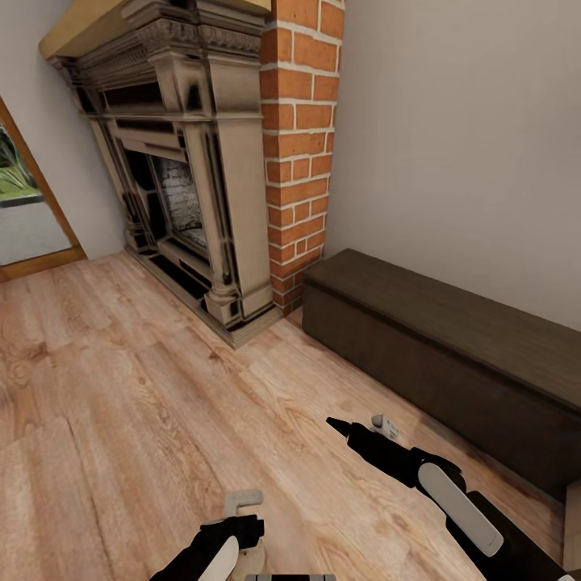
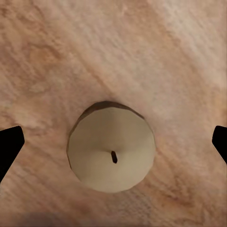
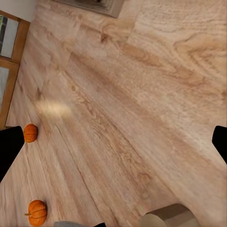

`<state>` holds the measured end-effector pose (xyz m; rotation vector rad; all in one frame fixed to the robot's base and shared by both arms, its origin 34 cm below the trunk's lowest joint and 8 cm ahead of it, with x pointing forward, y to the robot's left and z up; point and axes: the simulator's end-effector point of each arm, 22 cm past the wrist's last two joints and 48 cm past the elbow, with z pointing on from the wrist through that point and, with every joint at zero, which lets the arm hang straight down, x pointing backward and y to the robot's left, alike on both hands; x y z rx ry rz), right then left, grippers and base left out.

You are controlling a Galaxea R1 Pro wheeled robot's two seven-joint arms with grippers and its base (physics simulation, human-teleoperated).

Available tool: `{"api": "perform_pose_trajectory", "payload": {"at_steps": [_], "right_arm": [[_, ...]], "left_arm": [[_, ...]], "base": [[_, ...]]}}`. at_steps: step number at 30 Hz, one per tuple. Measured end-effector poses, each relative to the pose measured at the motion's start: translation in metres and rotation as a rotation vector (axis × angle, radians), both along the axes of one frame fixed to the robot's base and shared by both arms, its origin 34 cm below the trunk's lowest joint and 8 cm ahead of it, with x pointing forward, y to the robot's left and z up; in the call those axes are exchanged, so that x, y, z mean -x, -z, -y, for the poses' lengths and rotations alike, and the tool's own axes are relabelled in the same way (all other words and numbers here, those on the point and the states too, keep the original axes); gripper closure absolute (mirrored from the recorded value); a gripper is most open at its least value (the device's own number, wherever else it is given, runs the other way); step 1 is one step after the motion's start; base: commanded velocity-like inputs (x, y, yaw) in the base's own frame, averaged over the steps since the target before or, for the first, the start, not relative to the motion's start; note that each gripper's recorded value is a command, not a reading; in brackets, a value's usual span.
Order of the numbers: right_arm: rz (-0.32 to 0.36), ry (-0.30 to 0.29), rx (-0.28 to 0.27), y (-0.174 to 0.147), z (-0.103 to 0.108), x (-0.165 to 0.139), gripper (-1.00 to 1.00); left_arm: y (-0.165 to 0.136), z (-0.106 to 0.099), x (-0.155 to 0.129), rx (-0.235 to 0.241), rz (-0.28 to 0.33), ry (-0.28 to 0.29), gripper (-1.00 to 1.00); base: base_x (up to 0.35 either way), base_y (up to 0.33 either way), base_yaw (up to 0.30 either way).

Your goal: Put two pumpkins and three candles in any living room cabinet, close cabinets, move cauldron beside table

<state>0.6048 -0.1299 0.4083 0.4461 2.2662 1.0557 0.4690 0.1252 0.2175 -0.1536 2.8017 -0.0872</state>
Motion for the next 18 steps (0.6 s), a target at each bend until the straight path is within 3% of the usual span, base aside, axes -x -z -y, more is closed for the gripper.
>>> {"api": "perform_pose_trajectory", "payload": {"at_steps": [14, 18], "right_arm": [[-0.038, -0.008, -0.006, 0.023, -0.003, 0.004, -1.0], [-0.041, -0.012, -0.007, 0.023, -0.005, 0.005, -1.0]], "left_arm": [[0.02, 0.0, 0.012, 0.001, -0.038, -0.008, -1.0], [0.02, -0.009, 0.01, -0.002, -0.034, -0.012, -1.0]], "base": [[0.0, 0.0, 0.0], [0.0, 0.0, 0.0]]}}
